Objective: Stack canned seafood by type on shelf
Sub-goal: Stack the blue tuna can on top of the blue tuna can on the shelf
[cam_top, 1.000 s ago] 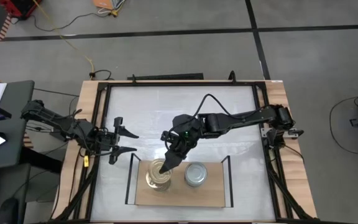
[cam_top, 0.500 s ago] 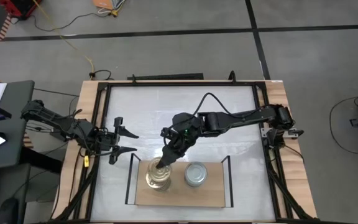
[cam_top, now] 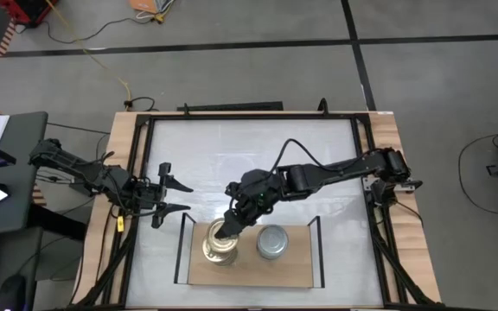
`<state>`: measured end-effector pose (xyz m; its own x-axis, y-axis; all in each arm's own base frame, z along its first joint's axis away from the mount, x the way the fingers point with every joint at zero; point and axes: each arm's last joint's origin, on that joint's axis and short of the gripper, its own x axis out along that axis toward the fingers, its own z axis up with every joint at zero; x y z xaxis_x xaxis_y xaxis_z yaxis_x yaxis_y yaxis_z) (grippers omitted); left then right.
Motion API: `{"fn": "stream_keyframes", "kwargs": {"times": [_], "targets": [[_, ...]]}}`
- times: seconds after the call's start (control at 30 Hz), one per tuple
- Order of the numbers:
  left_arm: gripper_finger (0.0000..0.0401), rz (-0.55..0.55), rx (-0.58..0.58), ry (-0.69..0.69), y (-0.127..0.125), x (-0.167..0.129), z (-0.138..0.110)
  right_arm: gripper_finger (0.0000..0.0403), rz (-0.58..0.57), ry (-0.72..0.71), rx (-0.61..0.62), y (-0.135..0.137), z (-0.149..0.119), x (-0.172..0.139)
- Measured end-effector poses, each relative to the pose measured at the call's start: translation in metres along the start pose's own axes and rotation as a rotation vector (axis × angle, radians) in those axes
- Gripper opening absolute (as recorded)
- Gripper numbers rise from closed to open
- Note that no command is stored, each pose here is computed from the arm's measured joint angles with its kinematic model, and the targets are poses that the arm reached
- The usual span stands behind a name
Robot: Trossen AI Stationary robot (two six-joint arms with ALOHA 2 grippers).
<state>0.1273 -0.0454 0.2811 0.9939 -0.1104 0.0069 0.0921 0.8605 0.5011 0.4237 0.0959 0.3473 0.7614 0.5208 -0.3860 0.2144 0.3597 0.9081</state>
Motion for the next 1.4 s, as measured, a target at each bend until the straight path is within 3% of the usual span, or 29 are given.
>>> {"fn": "stream_keyframes", "kwargs": {"times": [0.47, 0.9, 1.07, 1.23, 1.4], "targets": [[0.0215, -0.001, -0.001, -0.002, 0.0, 0.0, 0.0, 0.0352, 0.001, -0.002, 0.019, 0.001, -0.001, 0.001], [0.0215, -0.064, -0.148, -0.234, 0.002, 0.002, 0.02, 0.0352, 0.009, 0.013, -0.109, -0.001, 0.003, -0.001], [0.0215, -0.049, -0.158, -0.186, 0.0, 0.015, 0.042, 0.0352, 0.009, 0.003, -0.14, -0.002, 0.007, -0.003], [0.0215, -0.034, -0.185, -0.052, 0.0, 0.032, 0.067, 0.0352, 0.007, -0.001, -0.174, -0.003, 0.009, -0.004], [0.0215, -0.139, -0.12, 0.046, -0.009, 0.047, 0.087, 0.0352, 0.006, 0.002, -0.203, -0.003, 0.008, -0.003]]}}
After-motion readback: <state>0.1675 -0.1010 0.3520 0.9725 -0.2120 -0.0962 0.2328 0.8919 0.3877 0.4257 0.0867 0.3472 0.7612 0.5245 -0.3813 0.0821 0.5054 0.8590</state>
